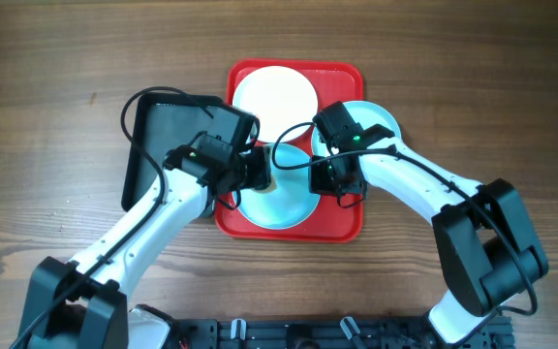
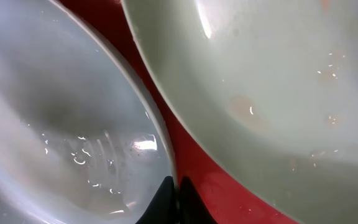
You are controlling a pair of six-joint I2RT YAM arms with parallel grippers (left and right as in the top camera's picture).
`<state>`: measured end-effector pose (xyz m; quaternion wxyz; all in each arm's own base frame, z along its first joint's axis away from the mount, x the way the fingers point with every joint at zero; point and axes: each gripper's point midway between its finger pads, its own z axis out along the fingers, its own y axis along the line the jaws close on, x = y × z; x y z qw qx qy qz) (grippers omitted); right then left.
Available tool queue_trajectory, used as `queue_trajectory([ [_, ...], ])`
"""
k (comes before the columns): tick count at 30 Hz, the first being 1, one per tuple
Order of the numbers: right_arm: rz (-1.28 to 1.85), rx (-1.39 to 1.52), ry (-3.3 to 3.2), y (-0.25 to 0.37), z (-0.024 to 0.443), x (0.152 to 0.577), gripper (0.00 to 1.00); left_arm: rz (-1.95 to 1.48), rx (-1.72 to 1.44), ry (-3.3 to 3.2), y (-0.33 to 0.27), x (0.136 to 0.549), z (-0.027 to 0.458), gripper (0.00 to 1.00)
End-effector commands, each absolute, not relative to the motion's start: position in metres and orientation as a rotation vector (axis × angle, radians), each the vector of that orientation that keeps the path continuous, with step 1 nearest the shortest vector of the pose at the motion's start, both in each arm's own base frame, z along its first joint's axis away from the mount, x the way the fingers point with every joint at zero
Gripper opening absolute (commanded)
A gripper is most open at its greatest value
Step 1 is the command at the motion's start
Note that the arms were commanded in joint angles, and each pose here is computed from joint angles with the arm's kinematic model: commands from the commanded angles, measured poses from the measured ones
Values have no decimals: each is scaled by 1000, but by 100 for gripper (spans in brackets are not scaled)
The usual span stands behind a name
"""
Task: Clean dirty plates on tray and stack at the side
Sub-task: 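Scrub the lower blue plate with the sponge while the right gripper holds the plate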
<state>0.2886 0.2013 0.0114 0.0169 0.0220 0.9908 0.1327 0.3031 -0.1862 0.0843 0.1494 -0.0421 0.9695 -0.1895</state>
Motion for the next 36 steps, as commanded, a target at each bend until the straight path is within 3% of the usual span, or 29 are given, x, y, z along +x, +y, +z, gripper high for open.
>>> queue_trajectory([
  [1, 435, 69, 3101, 206, 7, 284, 4, -436, -102, 2823, -177, 305, 65, 4],
  [12, 434, 51, 3100, 206, 7, 284, 4, -199, -41, 2925, -158, 307, 8, 4],
  [19, 436, 32, 3097, 206, 7, 285, 4, -336, -35, 3095, -174, 282, -30, 4],
  [27, 436, 32, 3095, 206, 7, 285, 4, -879, -22, 3156, -214, 260, -9, 4],
  [36, 438, 32, 3093, 206, 7, 286, 4, -915, 7, 3061, -215, 268, 27, 4],
])
